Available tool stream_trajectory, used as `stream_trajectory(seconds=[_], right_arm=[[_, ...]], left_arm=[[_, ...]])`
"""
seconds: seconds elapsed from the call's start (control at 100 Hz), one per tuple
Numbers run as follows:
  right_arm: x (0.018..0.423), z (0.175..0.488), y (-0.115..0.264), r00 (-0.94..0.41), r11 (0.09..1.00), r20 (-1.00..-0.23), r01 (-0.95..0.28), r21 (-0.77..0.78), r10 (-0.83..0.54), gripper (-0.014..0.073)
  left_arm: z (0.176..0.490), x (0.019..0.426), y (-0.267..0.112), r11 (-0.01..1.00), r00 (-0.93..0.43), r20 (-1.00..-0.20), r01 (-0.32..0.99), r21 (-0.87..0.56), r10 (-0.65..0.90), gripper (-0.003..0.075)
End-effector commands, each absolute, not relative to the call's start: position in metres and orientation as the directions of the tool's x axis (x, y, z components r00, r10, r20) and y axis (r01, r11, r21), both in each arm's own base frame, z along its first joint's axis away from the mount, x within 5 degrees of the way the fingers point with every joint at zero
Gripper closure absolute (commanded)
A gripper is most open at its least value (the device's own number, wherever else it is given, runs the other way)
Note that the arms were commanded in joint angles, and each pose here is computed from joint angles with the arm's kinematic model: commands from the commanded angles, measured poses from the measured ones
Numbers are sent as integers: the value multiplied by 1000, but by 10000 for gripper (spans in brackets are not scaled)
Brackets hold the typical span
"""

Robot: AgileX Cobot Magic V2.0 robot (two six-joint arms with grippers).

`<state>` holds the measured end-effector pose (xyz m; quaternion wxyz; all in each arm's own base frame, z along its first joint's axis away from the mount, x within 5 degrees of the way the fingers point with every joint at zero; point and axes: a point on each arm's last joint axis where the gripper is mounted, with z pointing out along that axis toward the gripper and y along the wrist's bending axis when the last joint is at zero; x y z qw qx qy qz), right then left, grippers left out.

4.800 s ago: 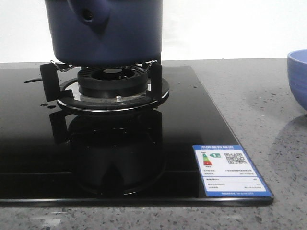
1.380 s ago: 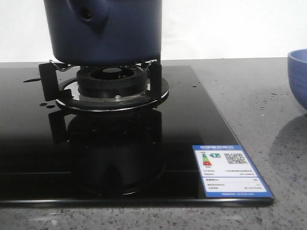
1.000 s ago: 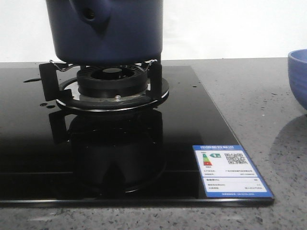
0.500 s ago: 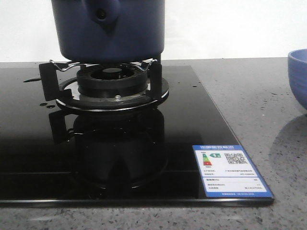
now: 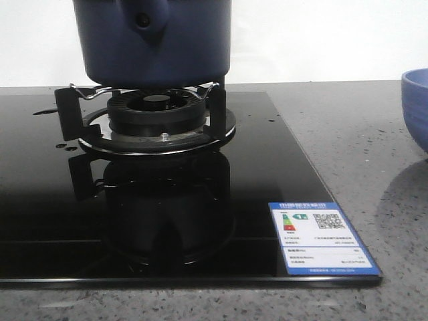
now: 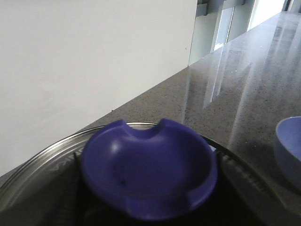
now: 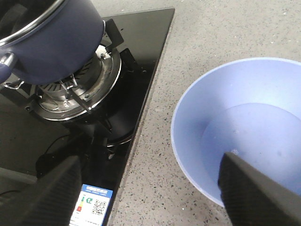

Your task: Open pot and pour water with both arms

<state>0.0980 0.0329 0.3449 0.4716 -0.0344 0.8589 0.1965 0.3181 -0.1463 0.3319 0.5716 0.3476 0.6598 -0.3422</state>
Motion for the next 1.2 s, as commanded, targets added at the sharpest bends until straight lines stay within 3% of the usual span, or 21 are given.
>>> stream_trajectory(seconds=[0.0, 0.1, 0.55, 0.92, 1.19], right_arm=[[102, 361, 32, -478, 917, -864, -250, 310, 161, 50], [102, 361, 32, -477, 917, -864, -250, 310, 162, 50], [103, 362, 32, -463, 919, -870, -246, 308, 168, 50], [106, 366, 29, -417, 923, -889, -232, 306, 189, 50], [125, 366, 29, -493, 911, -839, -194, 363, 229, 50]], left_arm=[[361, 309, -148, 483, -50, -998, 874, -61, -37, 418], [362, 309, -147, 484, -51, -998, 872, -67, -46, 462], [406, 285, -130, 515, 70, -993, 857, 9, -100, 463], [444, 245, -77, 640, 69, -996, 768, 18, -55, 499], [437, 210, -57, 800, 71, -997, 600, 22, -26, 499]])
